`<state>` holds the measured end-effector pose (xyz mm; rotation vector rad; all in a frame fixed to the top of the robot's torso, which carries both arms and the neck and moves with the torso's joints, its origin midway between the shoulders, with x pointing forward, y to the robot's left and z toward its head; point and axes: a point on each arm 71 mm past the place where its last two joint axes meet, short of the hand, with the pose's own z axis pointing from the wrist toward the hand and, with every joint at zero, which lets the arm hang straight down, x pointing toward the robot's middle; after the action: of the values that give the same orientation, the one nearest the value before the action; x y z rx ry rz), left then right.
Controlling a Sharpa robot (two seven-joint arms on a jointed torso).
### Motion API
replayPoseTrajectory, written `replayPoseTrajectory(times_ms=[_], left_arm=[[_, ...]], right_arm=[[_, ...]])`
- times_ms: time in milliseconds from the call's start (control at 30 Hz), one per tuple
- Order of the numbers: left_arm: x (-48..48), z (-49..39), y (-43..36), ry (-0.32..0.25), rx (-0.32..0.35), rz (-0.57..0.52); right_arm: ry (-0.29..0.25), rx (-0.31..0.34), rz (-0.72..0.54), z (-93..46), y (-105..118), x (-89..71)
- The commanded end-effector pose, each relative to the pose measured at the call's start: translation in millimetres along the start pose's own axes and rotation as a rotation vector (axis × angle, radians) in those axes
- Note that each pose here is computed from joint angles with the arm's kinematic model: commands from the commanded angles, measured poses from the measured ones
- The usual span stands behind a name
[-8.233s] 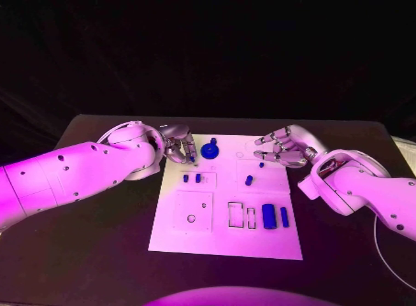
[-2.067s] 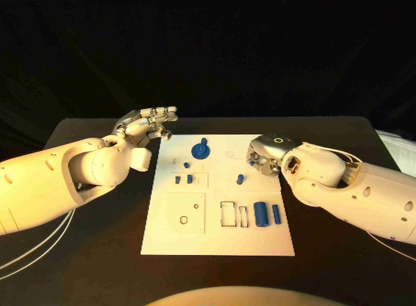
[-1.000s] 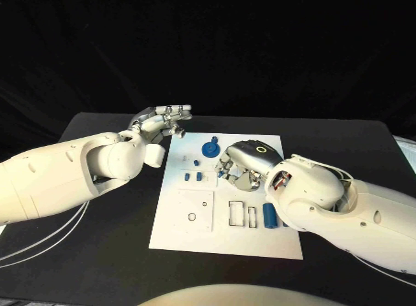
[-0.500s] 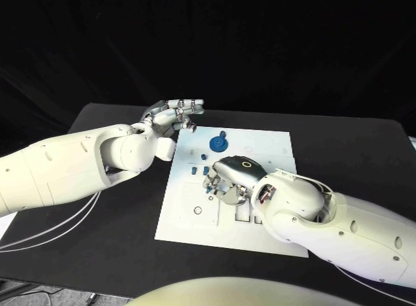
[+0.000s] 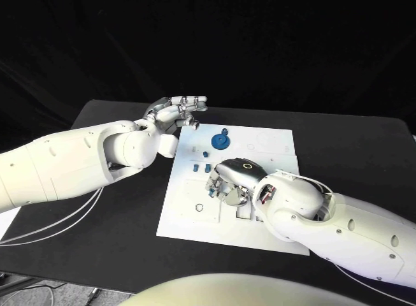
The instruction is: Assemble the parts on the task board
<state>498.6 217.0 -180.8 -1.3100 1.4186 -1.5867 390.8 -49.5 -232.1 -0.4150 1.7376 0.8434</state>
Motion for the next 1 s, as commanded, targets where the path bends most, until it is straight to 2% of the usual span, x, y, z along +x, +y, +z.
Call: replayPoseTrajectory(times_ms=[33, 1000], left_arm=[[3.0, 0.6, -0.2, 0.024, 0.004, -0.004], [2.0, 0.4, -0.1, 0.026, -0.001, -0.004]], right_arm=[[0.021, -0.011, -0.008, -0.3, 0.5, 2.2], [0.063, 0.021, -0.059, 1.2, -4.4, 6.3]])
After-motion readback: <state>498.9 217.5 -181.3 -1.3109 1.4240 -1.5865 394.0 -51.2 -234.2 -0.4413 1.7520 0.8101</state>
